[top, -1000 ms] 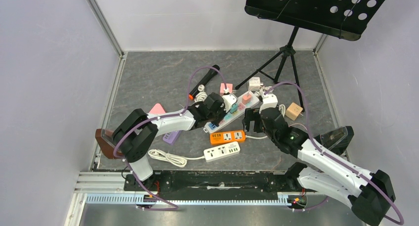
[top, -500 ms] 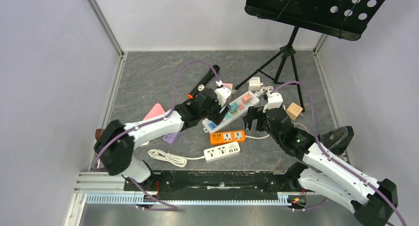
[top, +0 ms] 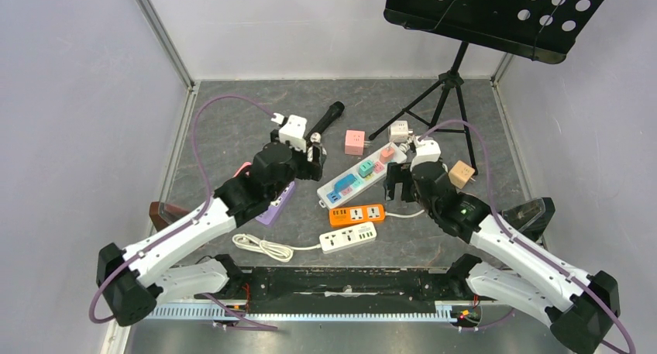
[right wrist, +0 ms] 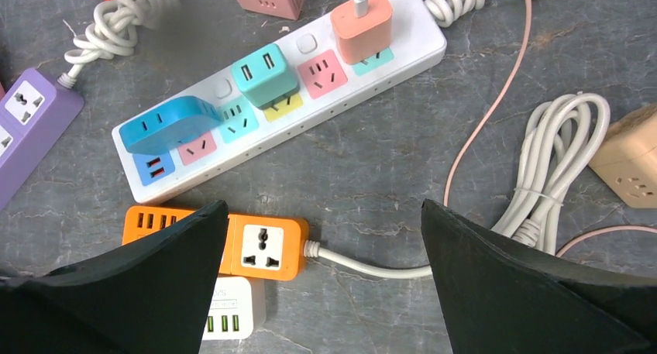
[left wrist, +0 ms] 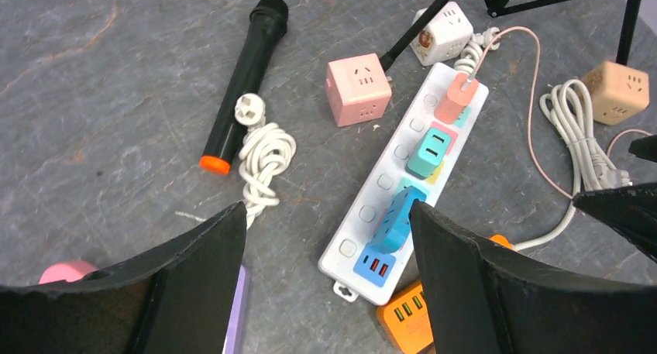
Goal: Insert the plug
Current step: Move the socket to the center of the board.
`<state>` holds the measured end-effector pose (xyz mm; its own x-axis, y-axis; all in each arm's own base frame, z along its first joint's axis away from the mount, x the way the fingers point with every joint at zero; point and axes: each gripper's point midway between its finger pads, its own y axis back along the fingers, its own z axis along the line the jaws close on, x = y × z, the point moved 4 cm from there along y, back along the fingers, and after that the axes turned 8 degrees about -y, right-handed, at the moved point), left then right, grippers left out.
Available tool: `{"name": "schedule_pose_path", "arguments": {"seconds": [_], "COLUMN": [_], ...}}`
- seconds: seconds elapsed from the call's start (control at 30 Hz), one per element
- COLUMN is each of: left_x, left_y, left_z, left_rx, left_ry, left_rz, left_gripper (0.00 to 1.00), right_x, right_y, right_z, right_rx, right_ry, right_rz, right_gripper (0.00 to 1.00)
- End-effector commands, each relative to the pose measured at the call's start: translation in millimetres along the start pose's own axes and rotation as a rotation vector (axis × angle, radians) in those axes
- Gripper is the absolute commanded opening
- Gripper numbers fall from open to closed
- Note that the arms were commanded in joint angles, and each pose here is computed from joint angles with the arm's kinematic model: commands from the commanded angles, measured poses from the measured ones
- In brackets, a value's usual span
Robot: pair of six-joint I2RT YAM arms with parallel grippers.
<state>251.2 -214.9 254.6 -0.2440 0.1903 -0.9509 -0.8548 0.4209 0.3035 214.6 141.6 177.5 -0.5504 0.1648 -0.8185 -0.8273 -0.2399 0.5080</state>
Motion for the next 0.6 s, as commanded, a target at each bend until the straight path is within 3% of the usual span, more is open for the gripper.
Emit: {"name": "schedule_pose_path", "arguments": {"seconds": [0.0, 0.2, 0.4, 0.57], "left_x": [8.3, 42.1, 85.8, 108.1], "left_y": [23.6, 44.3, 52.4, 49.1], "left_z": [16.7, 18.1, -5.1, -2.7], "left_rx": [-0.092, -0.092, 0.046, -0.003], "left_ry": [0.114, 0.182, 0.27, 0.298], "left_rz": [0.027, 0.163, 0.289, 0.338], "left_gripper": [0.83, 0.81, 0.74, 0.74], "right_x": [-26.6, -15.7, 29.7, 51.3], "right_y": [1.2, -8.5, -23.3, -27.1], "right_z": [7.0, 25.7, 27.6, 26.5], "right_rx": [0.004, -0.103, -0.153, -0.168], "right_ry": [-0.001, 0.062, 0.06, 0.022], "right_rz": [-0.043, 0.056, 0.222, 0.282], "right_gripper": [0.95, 0.86, 0.76, 0.73]}}
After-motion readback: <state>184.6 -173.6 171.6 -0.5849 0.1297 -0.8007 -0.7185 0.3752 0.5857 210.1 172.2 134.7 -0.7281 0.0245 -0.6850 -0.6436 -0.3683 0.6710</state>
